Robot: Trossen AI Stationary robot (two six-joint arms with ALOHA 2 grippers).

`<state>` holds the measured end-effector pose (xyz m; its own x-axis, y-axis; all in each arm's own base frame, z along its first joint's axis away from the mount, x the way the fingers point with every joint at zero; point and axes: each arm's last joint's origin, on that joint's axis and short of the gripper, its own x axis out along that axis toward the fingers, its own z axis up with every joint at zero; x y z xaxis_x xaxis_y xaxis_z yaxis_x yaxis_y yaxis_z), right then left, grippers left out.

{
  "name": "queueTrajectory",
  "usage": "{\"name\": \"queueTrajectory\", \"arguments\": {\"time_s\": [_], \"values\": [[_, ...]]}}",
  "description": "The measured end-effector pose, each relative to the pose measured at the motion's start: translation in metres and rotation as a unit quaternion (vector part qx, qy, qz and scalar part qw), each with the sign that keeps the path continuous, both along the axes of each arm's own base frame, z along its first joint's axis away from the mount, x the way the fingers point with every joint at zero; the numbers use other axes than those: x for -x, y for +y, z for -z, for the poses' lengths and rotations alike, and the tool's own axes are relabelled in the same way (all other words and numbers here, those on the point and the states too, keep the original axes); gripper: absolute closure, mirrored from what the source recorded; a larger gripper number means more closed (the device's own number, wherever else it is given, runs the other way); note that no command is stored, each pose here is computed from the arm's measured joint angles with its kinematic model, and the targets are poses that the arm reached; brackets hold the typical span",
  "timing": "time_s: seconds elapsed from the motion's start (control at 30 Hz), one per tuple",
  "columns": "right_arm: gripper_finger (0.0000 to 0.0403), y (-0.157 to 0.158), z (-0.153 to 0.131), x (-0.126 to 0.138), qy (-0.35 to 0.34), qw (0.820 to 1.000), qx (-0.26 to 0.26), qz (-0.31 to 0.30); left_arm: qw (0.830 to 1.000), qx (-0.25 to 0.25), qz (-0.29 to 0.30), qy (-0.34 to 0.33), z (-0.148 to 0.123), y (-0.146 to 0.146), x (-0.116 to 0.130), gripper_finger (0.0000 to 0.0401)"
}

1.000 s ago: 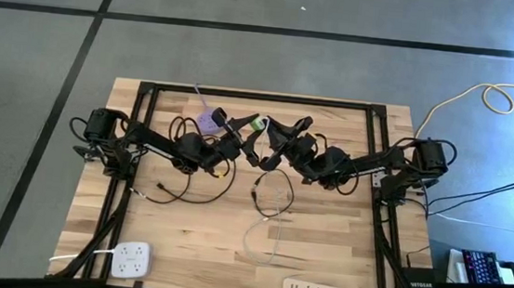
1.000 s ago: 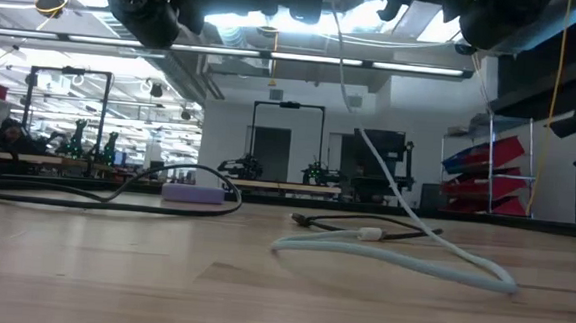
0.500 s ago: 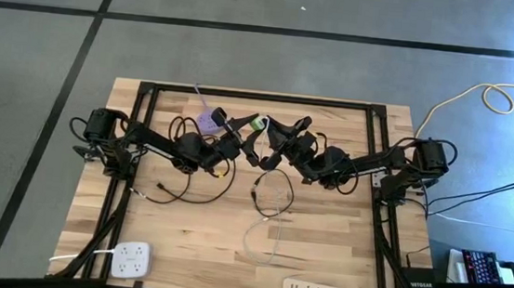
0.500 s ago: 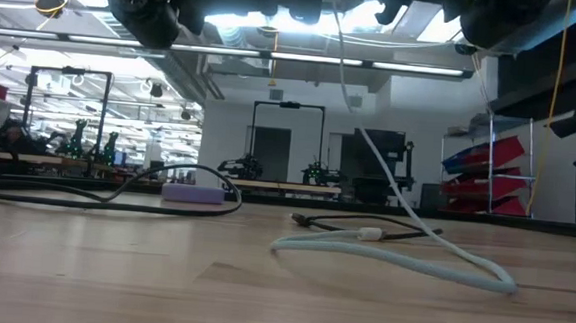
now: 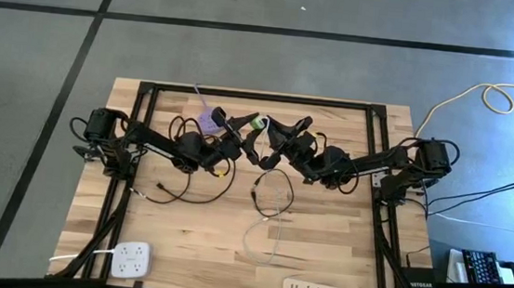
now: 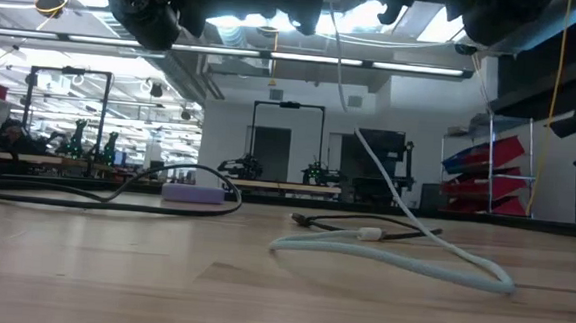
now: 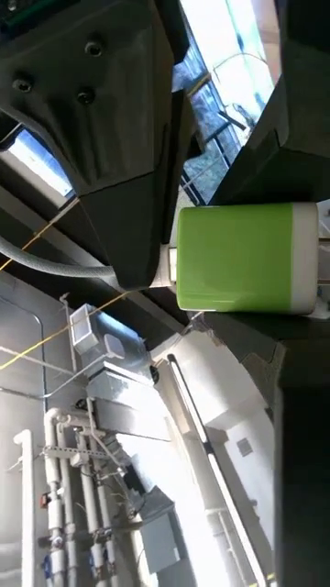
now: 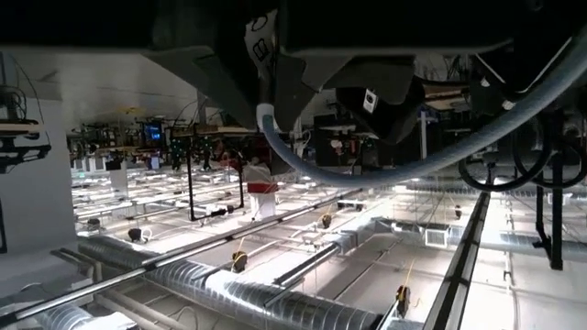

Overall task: Insert USB
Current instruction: Insert the white usb cable into the green charger adapter

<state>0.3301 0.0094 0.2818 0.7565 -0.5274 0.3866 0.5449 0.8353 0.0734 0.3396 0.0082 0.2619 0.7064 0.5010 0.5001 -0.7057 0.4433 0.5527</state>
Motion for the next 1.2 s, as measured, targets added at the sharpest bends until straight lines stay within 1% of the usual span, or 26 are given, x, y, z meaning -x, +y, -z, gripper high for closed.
{"name": "queueTrajectory", "arguments": {"time_s": [0.13, 0.27, 0.43, 0.53, 0.63, 0.83, 0.9, 1.03, 1.2], "values": [[0.0402, 0.0, -0.003, 0.002, 0.006, 1.0, 0.003, 0.003, 1.0, 0.021, 0.016, -0.014, 0.0, 0.001, 0.0, 0.0278], [0.0402, 0.0, -0.004, 0.003, -0.002, 1.0, 0.0, -0.005, 0.999, 0.021, 0.02, -0.017, 0.0, 0.001, 0.0, 0.0278], [0.0402, -0.001, -0.001, 0.002, 0.008, 1.0, -0.023, 0.0, 1.0, 0.017, 0.004, -0.007, 0.001, 0.001, 0.0, 0.0278], [0.0402, -0.001, -0.002, 0.002, 0.016, 1.0, -0.023, 0.005, 1.0, 0.017, 0.004, -0.006, 0.001, 0.001, 0.0, 0.0278], [0.0402, -0.001, -0.005, 0.005, 0.038, 0.999, -0.021, 0.007, 1.0, 0.013, -0.003, -0.001, 0.001, 0.001, 0.0, 0.0278], [0.0402, -0.005, -0.015, 0.012, 0.052, 0.998, -0.035, -0.027, 0.999, 0.028, 0.022, -0.018, 0.001, 0.002, 0.0, 0.0278], [0.0402, -0.009, -0.016, 0.011, 0.062, 0.997, -0.046, -0.031, 0.999, 0.032, 0.021, -0.019, 0.001, 0.003, -0.001, 0.0278], [0.0402, -0.018, -0.015, 0.007, 0.059, 0.995, -0.06, -0.062, 0.999, 0.041, 0.023, -0.023, 0.001, 0.003, 0.0, 0.0278], [0.0402, -0.02, -0.016, 0.006, 0.06, 0.994, -0.059, -0.064, 0.999, 0.039, 0.025, -0.022, 0.0, 0.003, 0.0, 0.0278]]}}
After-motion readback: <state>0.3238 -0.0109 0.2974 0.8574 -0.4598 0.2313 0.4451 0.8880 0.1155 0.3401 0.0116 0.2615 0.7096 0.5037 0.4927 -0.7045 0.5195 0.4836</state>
